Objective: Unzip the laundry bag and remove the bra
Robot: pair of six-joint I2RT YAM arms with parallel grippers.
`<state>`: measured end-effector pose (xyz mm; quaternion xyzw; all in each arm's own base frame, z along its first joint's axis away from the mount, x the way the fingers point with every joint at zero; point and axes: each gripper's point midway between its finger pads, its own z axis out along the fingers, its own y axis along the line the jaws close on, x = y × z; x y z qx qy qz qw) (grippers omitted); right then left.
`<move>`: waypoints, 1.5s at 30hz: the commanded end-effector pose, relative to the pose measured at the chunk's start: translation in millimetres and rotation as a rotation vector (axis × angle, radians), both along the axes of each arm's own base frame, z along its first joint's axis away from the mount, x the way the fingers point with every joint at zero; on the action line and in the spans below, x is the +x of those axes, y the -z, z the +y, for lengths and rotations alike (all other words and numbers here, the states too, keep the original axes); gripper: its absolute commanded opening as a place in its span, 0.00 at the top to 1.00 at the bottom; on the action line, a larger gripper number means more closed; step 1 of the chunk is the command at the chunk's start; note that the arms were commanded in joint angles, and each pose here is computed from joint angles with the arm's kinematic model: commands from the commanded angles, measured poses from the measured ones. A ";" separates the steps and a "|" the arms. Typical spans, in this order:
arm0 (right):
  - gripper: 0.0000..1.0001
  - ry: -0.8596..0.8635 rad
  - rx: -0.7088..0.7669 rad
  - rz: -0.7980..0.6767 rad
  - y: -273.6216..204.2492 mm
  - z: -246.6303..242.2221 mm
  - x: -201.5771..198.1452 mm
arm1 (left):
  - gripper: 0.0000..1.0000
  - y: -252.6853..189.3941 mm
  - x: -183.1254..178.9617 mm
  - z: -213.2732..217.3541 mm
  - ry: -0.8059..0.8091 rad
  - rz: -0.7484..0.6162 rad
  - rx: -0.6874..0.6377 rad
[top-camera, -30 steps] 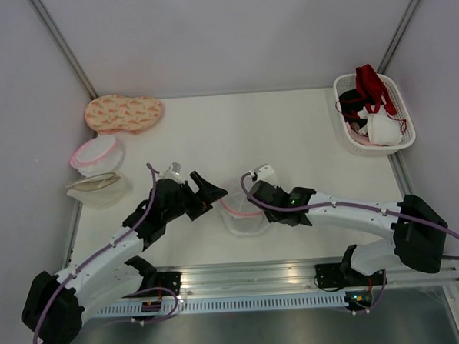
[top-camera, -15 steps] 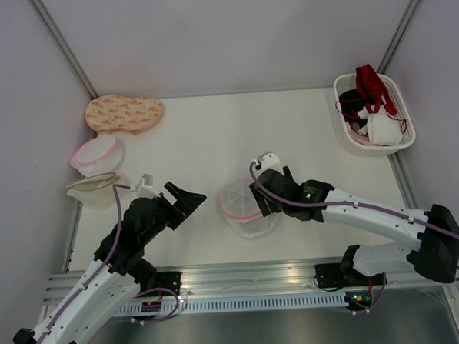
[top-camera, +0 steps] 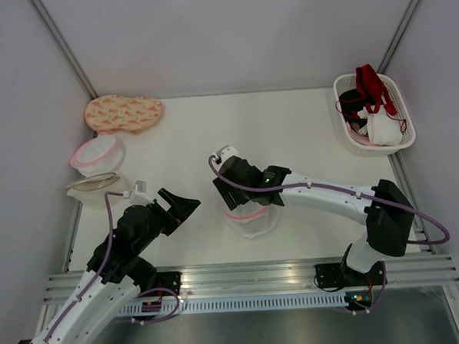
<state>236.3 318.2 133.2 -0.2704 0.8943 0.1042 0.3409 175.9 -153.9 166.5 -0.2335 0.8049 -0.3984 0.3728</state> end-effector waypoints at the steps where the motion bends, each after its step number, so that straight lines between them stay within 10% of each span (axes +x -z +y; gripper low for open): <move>1: 0.27 -0.006 -0.019 -0.021 0.7 20.0 12.4 | 0.00 -12.3 -0.6 9.7 -0.046 -0.019 -0.011; 10: 0.36 0.020 -0.157 0.016 48.6 33.4 10.4 | 0.00 -18.9 -9.2 28.2 -0.102 -0.059 -0.018; 19: 0.69 0.078 -0.332 0.012 88.3 7.0 9.3 | 0.00 -21.1 -12.1 36.2 -0.128 -0.073 -0.015; 27: 0.71 0.064 -0.344 0.052 113.4 3.4 0.6 | 0.00 -21.2 -13.3 37.9 -0.134 -0.070 -0.016; 33: 0.98 0.058 -0.355 0.077 130.7 -0.3 -5.0 | 0.00 -23.4 -14.5 40.8 -0.142 -0.074 -0.015; 45: 1.00 0.047 -0.070 -0.007 35.9 18.4 -4.7 | 0.00 -18.7 -14.7 37.2 -0.119 -0.067 0.001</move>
